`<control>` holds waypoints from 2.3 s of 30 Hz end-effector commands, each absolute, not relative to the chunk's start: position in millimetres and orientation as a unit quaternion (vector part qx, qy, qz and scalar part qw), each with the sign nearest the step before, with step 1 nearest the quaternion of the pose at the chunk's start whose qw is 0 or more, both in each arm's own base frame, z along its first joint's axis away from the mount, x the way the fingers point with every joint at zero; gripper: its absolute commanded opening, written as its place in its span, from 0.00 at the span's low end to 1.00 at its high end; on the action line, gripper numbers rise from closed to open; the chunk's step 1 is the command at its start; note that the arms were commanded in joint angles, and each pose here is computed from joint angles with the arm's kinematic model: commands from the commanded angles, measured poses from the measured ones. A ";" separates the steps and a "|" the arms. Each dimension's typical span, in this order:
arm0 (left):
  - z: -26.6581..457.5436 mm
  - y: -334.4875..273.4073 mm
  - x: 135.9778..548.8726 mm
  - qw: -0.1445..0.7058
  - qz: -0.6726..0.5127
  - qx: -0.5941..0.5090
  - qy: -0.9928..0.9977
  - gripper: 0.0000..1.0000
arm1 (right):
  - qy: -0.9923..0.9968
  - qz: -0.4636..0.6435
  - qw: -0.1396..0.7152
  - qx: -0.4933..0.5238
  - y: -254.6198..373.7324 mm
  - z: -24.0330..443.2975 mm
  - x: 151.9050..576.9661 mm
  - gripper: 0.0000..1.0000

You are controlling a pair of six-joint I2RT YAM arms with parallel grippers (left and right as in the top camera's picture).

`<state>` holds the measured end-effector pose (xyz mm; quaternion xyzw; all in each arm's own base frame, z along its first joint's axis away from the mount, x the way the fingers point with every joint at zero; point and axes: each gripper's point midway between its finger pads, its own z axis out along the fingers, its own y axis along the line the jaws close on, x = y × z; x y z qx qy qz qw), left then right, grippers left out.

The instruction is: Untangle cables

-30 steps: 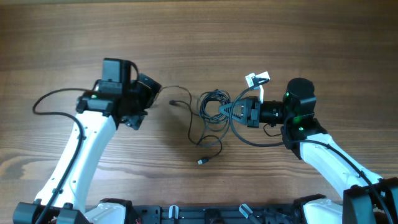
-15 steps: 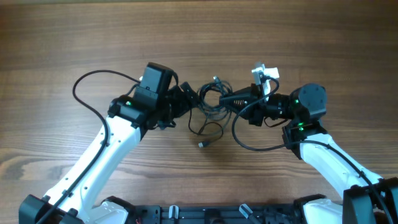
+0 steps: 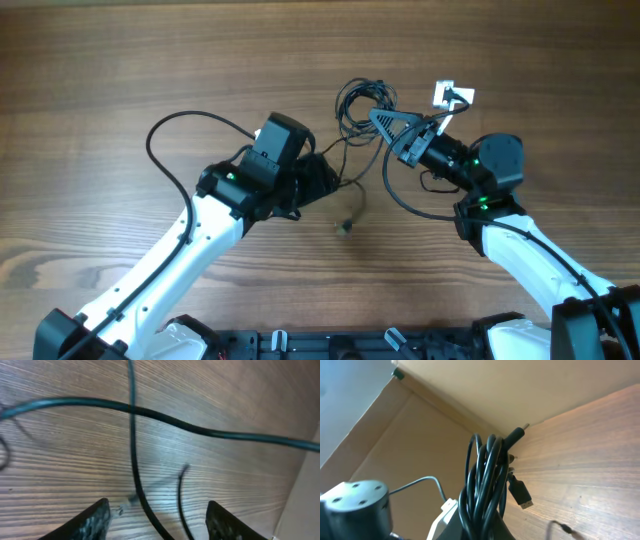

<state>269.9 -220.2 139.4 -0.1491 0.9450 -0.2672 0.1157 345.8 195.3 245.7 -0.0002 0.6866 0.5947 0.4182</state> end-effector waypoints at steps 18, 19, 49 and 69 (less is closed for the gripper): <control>276.9 -117.2 267.9 0.393 -0.272 -0.014 0.878 1.00 | 0.675 0.628 0.299 -0.245 226.7 219.5 263.0 0.05; 277.7 -120.7 261.2 0.388 -0.281 0.001 0.878 0.99 | 0.666 0.632 0.300 -0.259 228.3 223.5 258.9 0.05; 215.7 -171.5 281.0 0.256 -0.352 0.110 0.894 0.81 | 0.652 0.645 0.343 -0.205 266.1 253.1 264.5 0.04; 220.7 -128.0 319.3 0.302 -0.305 -0.044 0.902 0.04 | 0.712 0.617 0.272 -0.198 278.1 204.7 251.9 1.00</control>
